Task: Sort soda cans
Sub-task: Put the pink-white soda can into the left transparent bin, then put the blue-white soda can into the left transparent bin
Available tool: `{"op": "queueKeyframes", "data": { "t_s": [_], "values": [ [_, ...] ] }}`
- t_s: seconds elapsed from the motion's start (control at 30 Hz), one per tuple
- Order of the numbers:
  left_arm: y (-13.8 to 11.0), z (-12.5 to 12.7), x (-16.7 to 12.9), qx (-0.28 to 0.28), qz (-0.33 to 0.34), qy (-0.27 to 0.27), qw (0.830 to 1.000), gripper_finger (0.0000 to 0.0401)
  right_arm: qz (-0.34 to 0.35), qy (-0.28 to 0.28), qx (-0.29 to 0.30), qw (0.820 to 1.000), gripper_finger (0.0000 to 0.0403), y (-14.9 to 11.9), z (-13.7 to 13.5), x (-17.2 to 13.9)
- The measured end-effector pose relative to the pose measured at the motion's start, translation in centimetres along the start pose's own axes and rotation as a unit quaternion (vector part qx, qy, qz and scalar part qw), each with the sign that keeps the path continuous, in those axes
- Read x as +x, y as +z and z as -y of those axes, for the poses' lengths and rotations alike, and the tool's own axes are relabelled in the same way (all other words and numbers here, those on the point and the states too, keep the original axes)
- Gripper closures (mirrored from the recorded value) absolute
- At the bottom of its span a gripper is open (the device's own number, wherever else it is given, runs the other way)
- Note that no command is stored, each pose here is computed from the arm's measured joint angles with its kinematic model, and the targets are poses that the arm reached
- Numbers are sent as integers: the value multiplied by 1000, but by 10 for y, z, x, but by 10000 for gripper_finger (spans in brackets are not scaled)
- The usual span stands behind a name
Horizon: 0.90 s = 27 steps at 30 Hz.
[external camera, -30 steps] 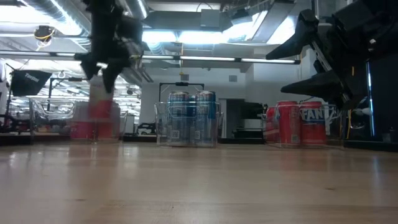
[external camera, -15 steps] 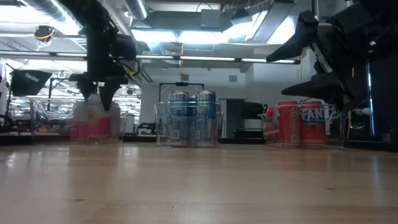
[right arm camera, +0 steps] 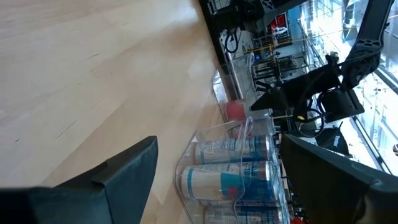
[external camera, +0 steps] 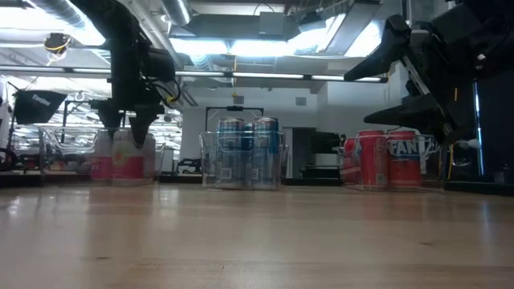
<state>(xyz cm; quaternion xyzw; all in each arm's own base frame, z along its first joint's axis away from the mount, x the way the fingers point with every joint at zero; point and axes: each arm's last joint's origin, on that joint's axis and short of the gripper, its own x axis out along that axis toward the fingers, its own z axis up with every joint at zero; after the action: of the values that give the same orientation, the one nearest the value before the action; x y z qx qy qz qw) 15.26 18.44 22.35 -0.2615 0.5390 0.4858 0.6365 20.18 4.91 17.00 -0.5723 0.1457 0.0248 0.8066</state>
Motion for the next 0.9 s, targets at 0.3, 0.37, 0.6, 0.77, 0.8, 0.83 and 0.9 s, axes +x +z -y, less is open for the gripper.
{"op": "queueKeyframes", "data": {
  "t_s": [0.3,0.37,0.6,0.77,0.8,0.83,0.9],
  "values": [
    [11,-4,-50,8,30,-2,1000,32,0,0,0,1000,68,0,0,0],
    [10,-4,-70,12,42,-9,999,32,0,0,0,1000,68,0,0,0],
    [-20,12,-143,46,96,-71,992,31,-1,1,0,1000,68,0,0,0],
    [-58,36,-176,79,134,-151,976,31,-1,1,0,1000,68,0,0,0],
    [-65,41,-180,90,139,-168,972,31,-1,1,0,1000,68,0,0,0],
    [-72,46,-185,102,145,-184,967,31,0,0,0,1000,68,0,0,0],
    [-84,56,-193,135,156,-215,955,31,0,0,1,1000,68,0,0,0]
  ]
}}
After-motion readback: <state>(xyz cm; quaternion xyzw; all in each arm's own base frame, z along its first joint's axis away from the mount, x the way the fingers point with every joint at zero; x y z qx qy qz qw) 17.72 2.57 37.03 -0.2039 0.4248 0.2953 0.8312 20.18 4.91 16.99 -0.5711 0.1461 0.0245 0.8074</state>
